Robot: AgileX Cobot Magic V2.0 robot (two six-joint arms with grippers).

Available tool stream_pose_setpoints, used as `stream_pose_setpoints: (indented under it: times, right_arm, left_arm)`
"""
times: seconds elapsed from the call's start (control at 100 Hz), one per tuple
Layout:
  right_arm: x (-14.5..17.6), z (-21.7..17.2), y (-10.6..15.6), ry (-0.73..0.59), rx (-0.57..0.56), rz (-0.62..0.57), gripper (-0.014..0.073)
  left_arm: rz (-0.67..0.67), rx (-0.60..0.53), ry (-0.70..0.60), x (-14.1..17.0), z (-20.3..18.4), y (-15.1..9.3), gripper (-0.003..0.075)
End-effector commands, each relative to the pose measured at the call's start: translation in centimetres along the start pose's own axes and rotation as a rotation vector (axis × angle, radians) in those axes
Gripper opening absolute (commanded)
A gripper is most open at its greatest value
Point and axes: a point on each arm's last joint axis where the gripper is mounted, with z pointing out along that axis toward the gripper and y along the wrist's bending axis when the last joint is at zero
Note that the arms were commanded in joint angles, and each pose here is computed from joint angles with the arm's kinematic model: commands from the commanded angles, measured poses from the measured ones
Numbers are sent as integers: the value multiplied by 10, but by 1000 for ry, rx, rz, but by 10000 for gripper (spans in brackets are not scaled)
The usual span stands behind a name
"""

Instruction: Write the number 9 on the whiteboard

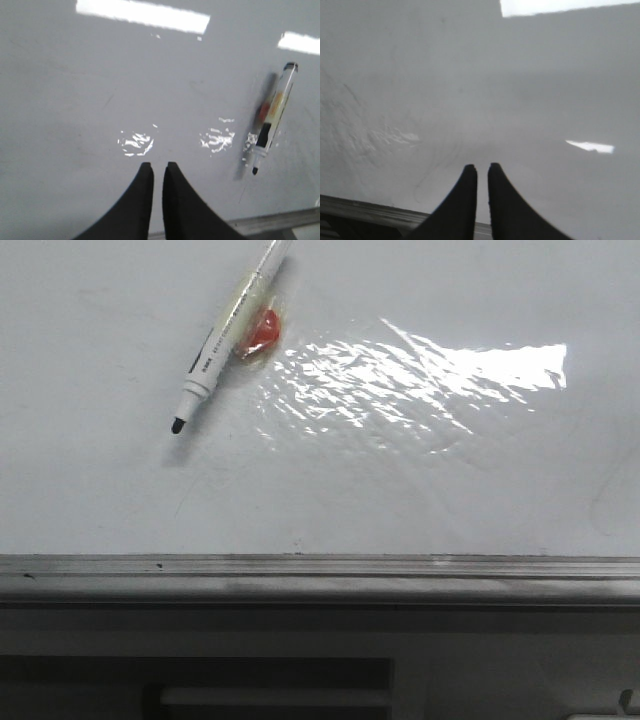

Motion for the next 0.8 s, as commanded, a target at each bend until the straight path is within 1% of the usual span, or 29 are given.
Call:
stream_pose_setpoints:
  times: [0.0, 0.05, 0.07, 0.08, 0.1, 0.13, 0.17, 0.2, 0.32, 0.44, 0.57, 0.64, 0.71, 0.79]
  right_arm:
    - [-28, -3, -1, 19, 40, -53, 151]
    - [-34, -2, 0, 41, 42, -52, 246]
    - [-36, -1, 0, 46, 43, -52, 286]
    - [-37, -1, 0, 49, 43, -52, 313]
    - [-38, 0, 0, 52, 43, -52, 337]
    - [-38, 1, 0, 56, 43, -52, 392]
    - [-39, 2, 0, 56, 43, -54, 430]
    - [-39, 2, 0, 56, 43, -63, 449]
    - [-39, 2, 0, 58, 42, -81, 450]
    - [-39, 2, 0, 55, 42, -81, 450]
    - [-39, 2, 0, 55, 42, -81, 450]
    - [-39, 2, 0, 55, 42, -81, 450]
    - [-39, 2, 0, 55, 42, -81, 450]
    - [-39, 2, 0, 57, 42, -81, 450]
  left_arm:
    - [9, -8, 65, -26, 13, -3, 149]
    - [20, -4, 119, -34, 23, -3, 259]
    - [35, 0, 139, -36, 28, -3, 286]
    - [44, 3, 144, -38, 29, -3, 312]
    - [62, 10, 160, -40, 33, -3, 349]
    - [103, 29, 189, -41, 41, -4, 388]
    - [139, 65, 210, -44, 47, -7, 418]
    - [175, 105, 231, -44, 53, -10, 419]
    - [180, 242, 279, -43, 72, -30, 417]
    - [198, 318, 269, -38, 91, -51, 410]
    - [210, 338, 176, -36, 107, -70, 368]
    - [218, 333, 131, -35, 116, -78, 365]
    - [224, 322, 114, -32, 124, -82, 365]
    - [227, 301, 129, -27, 134, -83, 365]
